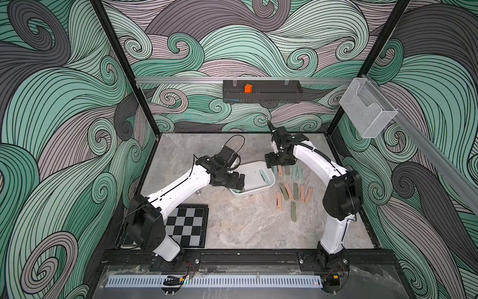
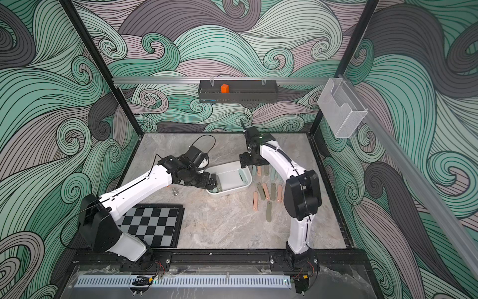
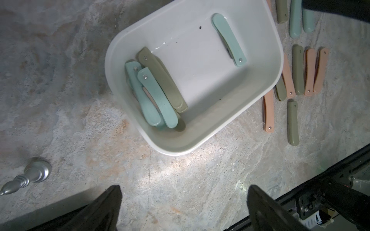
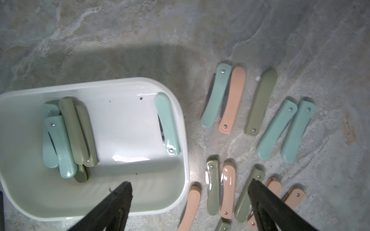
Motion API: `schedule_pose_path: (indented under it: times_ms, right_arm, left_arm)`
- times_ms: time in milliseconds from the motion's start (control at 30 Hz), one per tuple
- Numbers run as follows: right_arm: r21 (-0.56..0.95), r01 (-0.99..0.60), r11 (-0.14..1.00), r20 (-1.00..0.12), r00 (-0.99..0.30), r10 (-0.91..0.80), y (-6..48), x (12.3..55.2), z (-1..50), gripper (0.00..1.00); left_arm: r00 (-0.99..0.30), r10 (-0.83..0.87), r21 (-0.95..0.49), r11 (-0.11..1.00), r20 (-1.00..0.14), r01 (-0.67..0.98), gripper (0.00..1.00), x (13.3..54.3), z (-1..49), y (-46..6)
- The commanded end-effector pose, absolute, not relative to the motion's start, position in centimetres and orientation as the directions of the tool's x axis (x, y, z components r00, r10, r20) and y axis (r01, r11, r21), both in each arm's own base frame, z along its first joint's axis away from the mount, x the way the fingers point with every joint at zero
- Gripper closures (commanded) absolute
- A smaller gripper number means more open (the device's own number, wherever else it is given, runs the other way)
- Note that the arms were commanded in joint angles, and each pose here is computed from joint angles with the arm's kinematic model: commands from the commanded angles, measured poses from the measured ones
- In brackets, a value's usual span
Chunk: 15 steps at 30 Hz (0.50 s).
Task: Take the fruit knife out of the storage box
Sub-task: Pick up the fruit knife from the storage box.
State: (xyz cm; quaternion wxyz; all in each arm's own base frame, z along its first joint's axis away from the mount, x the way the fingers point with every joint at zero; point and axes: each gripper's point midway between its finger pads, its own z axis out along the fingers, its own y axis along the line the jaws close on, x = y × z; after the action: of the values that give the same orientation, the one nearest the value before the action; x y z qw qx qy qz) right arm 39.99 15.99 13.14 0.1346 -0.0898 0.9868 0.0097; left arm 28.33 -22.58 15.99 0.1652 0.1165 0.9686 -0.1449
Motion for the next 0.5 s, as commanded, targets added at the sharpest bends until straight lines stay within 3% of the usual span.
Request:
schedule_pose_path:
  times_ms: [0, 300, 467]
  right_arm:
    - [-0.033, -0.231, 0.972, -0.211, -0.949, -0.233, 17.8, 39.3, 11.4, 0.09]
    - [-0.111, -0.339, 0.934, -0.149, -0.924, -0.353, 21.2, 38.9, 7.7, 0.42]
    - [-0.188, -0.361, 0.914, -0.107, -0.917, -0.384, 20.2, 39.6, 5.7, 0.44]
  left_arm:
    - [-0.921, 0.127, -0.239, 0.945, -0.368, 0.225, 0.01, 27.9, 16.7, -20.9]
    - [-0.919, 0.058, -0.222, 0.963, -0.389, 0.155, 0.01, 26.3, 17.0, -17.9]
    - [-0.913, 0.039, -0.211, 0.968, -0.406, 0.136, 0.01, 25.9, 17.0, -16.9]
